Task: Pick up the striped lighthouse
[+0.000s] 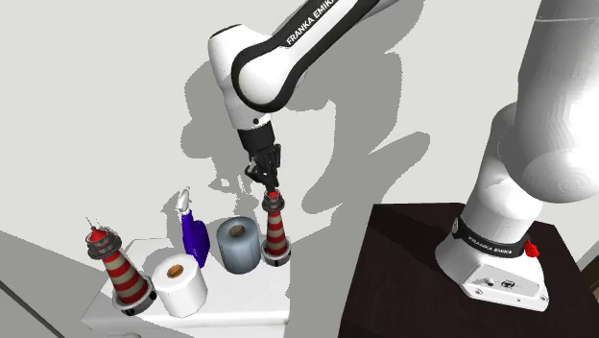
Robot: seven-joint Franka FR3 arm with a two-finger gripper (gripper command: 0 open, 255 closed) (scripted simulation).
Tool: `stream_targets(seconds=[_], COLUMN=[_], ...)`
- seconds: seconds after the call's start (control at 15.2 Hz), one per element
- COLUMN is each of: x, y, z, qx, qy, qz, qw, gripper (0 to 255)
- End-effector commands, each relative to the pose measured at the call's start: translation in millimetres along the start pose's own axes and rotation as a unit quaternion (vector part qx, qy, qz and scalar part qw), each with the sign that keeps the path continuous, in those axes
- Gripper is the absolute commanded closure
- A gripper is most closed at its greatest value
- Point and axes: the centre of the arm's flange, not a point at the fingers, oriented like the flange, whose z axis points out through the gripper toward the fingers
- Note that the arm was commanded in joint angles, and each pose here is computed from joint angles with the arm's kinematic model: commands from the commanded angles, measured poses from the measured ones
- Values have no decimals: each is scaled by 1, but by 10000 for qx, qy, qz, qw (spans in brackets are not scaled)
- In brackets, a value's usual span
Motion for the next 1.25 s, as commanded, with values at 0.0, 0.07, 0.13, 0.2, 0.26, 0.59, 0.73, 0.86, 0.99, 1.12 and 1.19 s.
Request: stream_targets(seconds=[0.0,0.07,0.13,0.2,0.26,0.59,0.73,0.86,0.99,1.12,1.19], x=[0,0,-1,-2,-3,-8,-10,-12,-14,-15,-15], y=[0,0,0,0,1,2,2,2,3,3,3], z=[1,1,-4,-10,-15,-41,-51,-61,-72,-78,-78], qx=[-1,-1,-1,-1,-1,-1,-1,-1,-1,-1,-1], qy=[-5,-5,-5,-5,-5,-5,-5,-5,-5,-5,-5], qz=[1,1,1,1,1,1,1,1,1,1,1], qw=[10000,10000,10000,10000,10000,10000,10000,10000,10000,10000,10000], gripper=[255,255,255,255,255,255,255,255,255,255,255])
